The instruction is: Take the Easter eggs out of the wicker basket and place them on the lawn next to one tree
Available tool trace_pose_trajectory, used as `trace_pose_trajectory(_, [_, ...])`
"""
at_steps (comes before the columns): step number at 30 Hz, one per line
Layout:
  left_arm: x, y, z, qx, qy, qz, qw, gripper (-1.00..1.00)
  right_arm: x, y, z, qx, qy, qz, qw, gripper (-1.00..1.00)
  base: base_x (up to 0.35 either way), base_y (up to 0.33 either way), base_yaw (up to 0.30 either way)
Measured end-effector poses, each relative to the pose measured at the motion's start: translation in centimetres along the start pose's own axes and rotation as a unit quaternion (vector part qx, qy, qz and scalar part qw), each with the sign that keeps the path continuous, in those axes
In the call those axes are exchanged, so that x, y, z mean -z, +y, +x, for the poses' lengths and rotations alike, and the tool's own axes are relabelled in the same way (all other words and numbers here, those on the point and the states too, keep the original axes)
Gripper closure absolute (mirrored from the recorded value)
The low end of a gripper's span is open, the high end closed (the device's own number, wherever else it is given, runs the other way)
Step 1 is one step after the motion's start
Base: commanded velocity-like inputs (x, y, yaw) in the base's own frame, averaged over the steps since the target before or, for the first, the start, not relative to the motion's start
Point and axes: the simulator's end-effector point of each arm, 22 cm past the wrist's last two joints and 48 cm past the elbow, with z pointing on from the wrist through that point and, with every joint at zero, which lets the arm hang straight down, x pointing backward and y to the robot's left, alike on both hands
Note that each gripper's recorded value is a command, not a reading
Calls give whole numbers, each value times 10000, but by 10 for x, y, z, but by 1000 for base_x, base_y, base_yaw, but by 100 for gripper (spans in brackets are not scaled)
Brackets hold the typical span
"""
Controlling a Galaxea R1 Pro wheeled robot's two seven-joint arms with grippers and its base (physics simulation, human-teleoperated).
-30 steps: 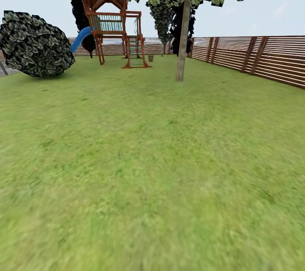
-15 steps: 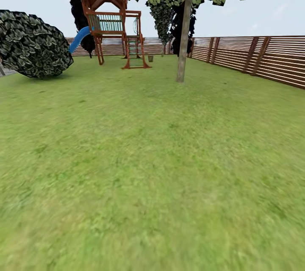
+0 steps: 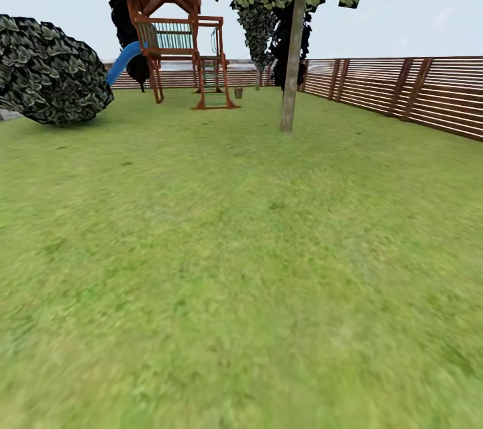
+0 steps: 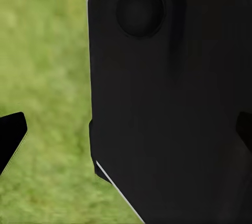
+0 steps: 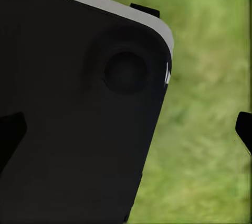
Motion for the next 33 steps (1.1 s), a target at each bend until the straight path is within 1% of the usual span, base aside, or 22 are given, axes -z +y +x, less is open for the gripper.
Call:
trace_pose_trajectory(15, [0, 0, 0, -6, 0, 1, 10000, -100, 0, -1, -1, -3, -14, 10, 10000, -100, 342, 0, 0])
trace_pose_trajectory(33, [0, 0, 0, 1, 0, 0, 10000, -100, 0, 2, 1, 44, 14, -19, 10000, -100, 342, 0, 0])
